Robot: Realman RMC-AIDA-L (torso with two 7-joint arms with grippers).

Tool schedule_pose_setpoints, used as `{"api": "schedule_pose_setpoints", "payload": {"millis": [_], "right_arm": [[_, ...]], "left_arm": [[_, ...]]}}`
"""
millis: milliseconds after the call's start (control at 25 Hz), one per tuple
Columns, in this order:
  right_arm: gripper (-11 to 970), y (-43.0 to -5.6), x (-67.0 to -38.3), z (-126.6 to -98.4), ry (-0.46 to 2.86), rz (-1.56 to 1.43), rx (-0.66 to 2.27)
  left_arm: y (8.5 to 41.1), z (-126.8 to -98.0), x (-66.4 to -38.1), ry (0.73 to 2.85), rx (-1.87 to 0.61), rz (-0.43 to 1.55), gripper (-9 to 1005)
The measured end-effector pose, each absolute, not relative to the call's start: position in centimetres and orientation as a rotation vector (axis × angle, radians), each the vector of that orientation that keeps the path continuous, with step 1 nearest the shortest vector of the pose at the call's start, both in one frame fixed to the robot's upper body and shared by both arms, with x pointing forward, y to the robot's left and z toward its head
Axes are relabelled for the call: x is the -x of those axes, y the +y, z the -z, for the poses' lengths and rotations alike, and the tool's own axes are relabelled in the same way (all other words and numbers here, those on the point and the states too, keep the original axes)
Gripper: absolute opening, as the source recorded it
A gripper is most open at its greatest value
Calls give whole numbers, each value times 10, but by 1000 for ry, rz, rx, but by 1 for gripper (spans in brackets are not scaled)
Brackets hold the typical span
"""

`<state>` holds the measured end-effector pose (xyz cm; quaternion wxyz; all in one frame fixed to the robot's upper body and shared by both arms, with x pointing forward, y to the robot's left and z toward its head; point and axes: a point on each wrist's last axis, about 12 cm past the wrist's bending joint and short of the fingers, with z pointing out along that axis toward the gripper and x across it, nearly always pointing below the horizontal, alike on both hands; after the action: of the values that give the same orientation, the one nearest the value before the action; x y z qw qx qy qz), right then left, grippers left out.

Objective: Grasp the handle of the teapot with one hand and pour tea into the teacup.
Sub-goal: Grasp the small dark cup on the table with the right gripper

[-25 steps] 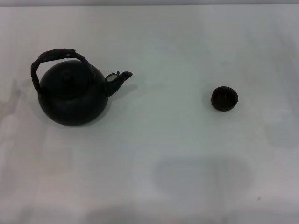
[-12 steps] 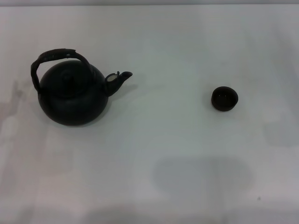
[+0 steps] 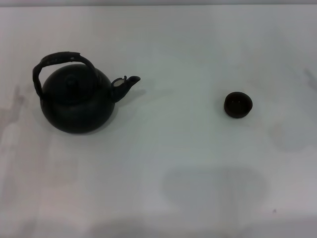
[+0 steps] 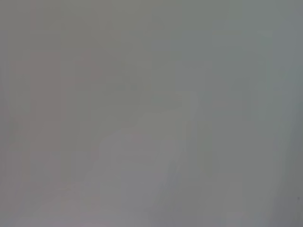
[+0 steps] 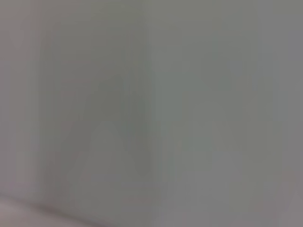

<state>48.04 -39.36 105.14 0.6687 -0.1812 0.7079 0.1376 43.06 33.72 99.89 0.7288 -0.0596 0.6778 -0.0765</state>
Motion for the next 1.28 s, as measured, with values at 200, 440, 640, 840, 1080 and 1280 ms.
{"api": "schedule_pose_setpoints", "payload": {"millis": [200,440,640,840,1080,1280], "right_arm": [[851,-391,-493,-1080,1625,-476,663],[852,-376,-502,-1105,1672,-597,920],[852,-358,-508,-1108,1732,-621,1064],[853,-338,-518,-1104,1755,-628,1169],[854,-312,-533,-1093,1795,-584,1287],[854,-295,-542,-1085,1808,-519,1356]], "left_arm": [[337,-999,-431,1495,130,170,774],[336,-998,-432,1503,131,171,774],[336,-998,-433,1504,132,171,774],[335,-998,-434,1502,131,174,774],[335,-999,-436,1499,128,176,774],[336,-999,-436,1498,125,172,774]]}}
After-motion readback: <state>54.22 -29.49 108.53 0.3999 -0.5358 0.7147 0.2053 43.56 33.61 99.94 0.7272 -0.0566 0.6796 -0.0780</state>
